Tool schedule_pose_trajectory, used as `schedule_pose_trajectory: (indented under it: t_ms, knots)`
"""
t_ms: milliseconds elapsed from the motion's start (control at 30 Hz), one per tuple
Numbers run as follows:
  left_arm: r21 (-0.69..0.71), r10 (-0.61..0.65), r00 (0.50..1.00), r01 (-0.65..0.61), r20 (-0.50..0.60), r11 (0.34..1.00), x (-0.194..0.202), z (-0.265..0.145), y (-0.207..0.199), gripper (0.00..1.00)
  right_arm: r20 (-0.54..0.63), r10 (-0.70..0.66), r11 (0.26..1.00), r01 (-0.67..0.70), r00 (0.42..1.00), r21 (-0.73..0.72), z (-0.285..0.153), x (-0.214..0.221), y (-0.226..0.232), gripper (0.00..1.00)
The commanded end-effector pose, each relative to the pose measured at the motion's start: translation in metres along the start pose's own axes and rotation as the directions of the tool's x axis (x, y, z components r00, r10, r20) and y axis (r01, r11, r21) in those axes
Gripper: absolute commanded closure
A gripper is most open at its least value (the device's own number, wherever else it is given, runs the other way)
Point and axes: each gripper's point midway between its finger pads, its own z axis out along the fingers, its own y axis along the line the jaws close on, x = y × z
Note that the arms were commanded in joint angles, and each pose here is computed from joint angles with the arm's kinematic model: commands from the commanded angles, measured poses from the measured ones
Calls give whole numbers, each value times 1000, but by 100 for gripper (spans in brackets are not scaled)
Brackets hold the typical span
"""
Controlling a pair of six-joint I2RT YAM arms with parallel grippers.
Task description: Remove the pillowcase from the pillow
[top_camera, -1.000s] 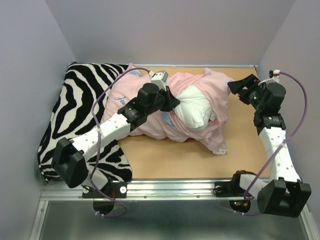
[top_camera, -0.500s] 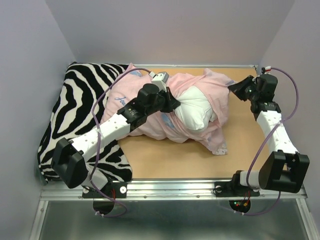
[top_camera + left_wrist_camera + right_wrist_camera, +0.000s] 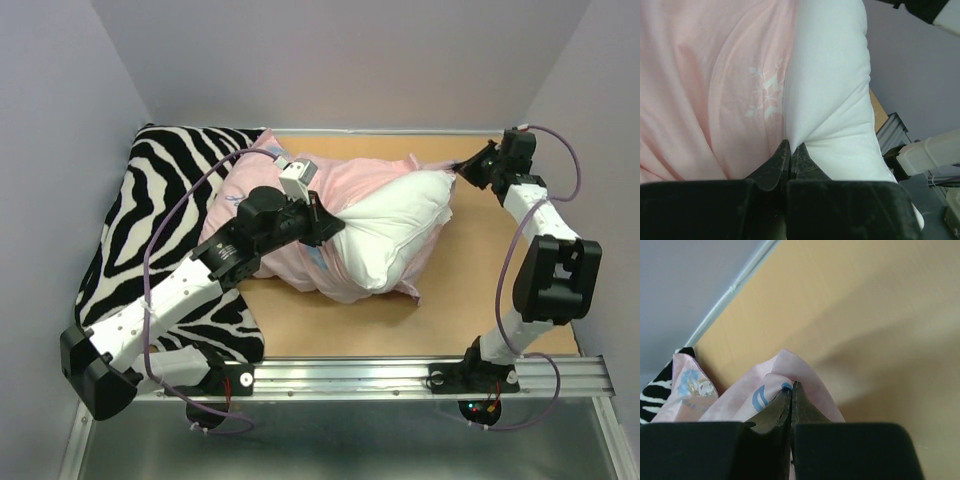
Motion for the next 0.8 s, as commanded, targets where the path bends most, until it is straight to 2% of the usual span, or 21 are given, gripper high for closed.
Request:
schedule_pose_trajectory:
  t_ms: [0,167,200,300,400,467,533,667,700,767]
  knots:
    - [8,36,992,-37,118,999,-34,-34,-9,100,44,12,1000,-12,999,15,37,-13,-10,99]
    - [78,-10,952,-14,306,997,-92,-60,-41,100,-35,-6,1000,7,999,10,66,36,-22,99]
    - [95,-35,919,-2,394,995,-117,-69,-49,100,-64,-23,1000,23,998,7,68,56,-20,99]
    - [160,-90,863,11,497,987,-156,-78,-71,100,-83,-56,998,54,995,-24,69,80,-10,100]
    - [144,-113,806,34,581,989,-194,-77,-77,100,-97,-84,995,77,992,-71,66,93,0,100]
    - [158,-121,774,28,621,987,-214,-81,-86,100,-123,-100,990,87,987,-108,62,99,6,99]
    - [139,-129,755,51,643,989,-224,-67,-81,100,-141,-123,983,100,982,-156,56,102,15,99]
    - [128,-143,732,76,666,989,-241,-39,-79,100,-174,-159,960,112,972,-255,32,110,31,91]
    - [116,-142,742,87,655,989,-238,-20,-73,100,-166,-164,959,118,972,-257,29,108,32,87]
    - [104,-136,746,90,652,990,-240,-7,-71,100,-116,-160,979,143,980,-147,17,91,21,75]
